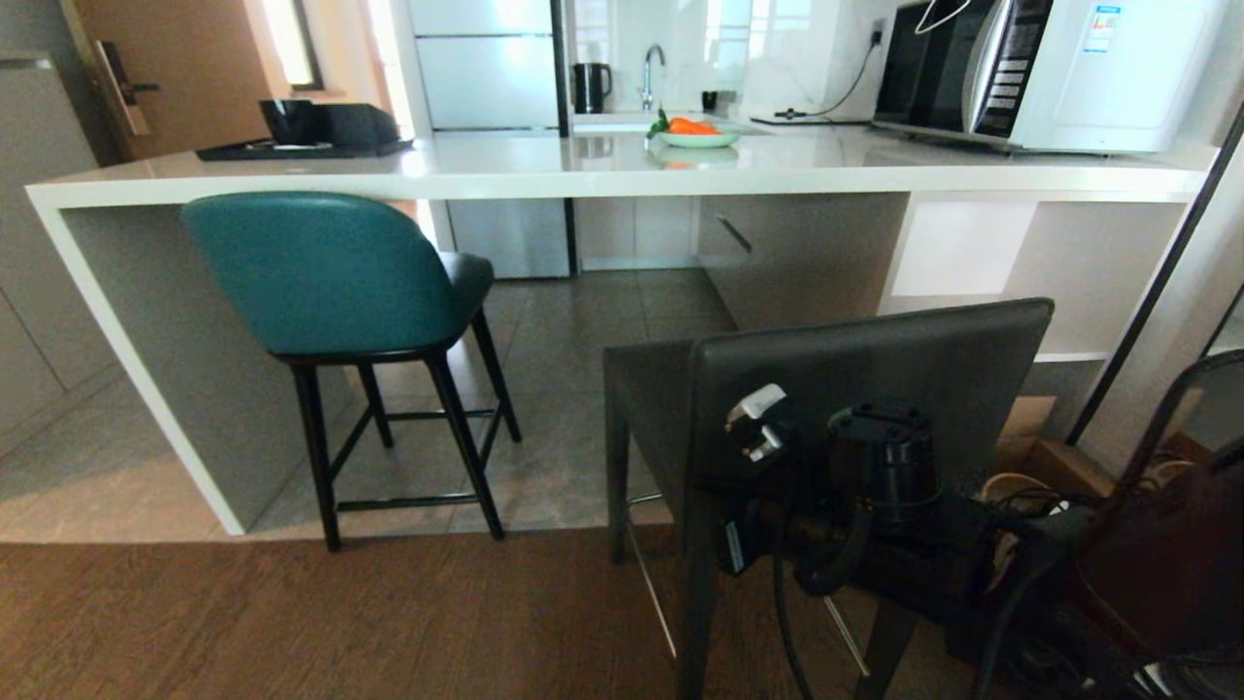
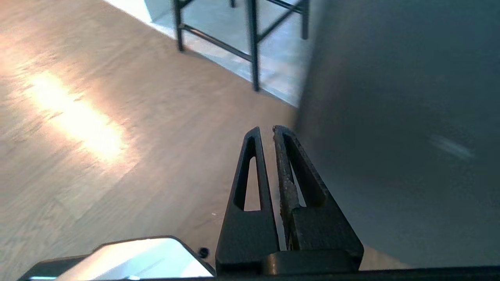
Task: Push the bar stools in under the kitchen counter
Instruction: Push the gray chair back under the dining table
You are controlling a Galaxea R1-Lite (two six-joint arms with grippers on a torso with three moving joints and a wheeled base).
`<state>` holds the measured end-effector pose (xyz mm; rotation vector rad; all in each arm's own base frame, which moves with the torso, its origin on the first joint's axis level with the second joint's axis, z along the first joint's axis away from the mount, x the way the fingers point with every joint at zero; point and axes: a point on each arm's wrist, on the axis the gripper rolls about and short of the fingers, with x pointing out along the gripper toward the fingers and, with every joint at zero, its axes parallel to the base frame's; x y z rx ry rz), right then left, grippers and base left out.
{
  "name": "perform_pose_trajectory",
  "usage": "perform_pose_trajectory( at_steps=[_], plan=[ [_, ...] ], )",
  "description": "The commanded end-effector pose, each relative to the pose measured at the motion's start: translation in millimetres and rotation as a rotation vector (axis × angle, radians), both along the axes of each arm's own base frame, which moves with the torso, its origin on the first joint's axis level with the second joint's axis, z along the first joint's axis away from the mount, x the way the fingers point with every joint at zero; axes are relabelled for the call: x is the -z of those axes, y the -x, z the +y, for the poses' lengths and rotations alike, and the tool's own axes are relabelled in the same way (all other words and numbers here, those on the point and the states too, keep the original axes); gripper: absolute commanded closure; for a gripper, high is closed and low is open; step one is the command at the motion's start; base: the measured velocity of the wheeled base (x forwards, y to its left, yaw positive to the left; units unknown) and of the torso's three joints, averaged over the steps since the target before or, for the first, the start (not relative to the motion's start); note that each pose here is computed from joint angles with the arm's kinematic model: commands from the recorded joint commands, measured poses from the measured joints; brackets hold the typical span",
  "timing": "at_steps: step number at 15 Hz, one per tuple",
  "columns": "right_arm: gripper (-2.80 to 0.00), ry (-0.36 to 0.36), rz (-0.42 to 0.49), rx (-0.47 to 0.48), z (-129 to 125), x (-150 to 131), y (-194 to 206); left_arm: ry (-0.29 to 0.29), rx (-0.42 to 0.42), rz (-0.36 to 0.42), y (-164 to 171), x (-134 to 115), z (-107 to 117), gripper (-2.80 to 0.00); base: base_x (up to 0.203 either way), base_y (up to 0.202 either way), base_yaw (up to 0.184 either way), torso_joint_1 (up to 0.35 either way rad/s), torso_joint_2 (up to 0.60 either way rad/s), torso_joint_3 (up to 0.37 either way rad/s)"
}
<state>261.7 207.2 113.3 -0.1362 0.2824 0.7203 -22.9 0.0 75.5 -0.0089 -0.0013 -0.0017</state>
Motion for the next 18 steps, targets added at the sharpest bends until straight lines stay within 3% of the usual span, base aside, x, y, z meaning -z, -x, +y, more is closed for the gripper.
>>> perform_pose_trajectory(
  at_steps=[1,6,11,13,15,18],
  plan=[
    [0.0,-0.007,-0.009,-0.015,10,1,-5,0.0,0.0,0.001,0,0,0,0.0,0.0,0.0,0.0,0.0,0.0,0.0],
    [0.0,-0.015,-0.019,-0.017,16,-9,-10,0.0,0.0,0.001,0,0,0,0.0,0.0,0.0,0.0,0.0,0.0,0.0],
    [0.0,0.035,0.065,-0.028,-31,-8,40,0.0,0.0,0.001,0,0,0,0.0,0.0,0.0,0.0,0.0,0.0,0.0],
    [0.0,0.051,0.096,0.037,-51,1,33,0.0,0.001,0.001,0,0,0,0.0,0.0,0.0,0.0,0.0,0.0,0.0],
    [0.0,0.059,0.109,0.077,-52,12,14,0.0,0.0,0.001,0,0,0,0.0,0.0,0.0,0.0,0.0,0.0,0.0],
    [0.0,0.019,0.036,0.137,-43,24,-25,0.0,0.0,0.001,0,0,0,0.0,0.0,0.0,0.0,0.0,0.0,0.0]
  ],
)
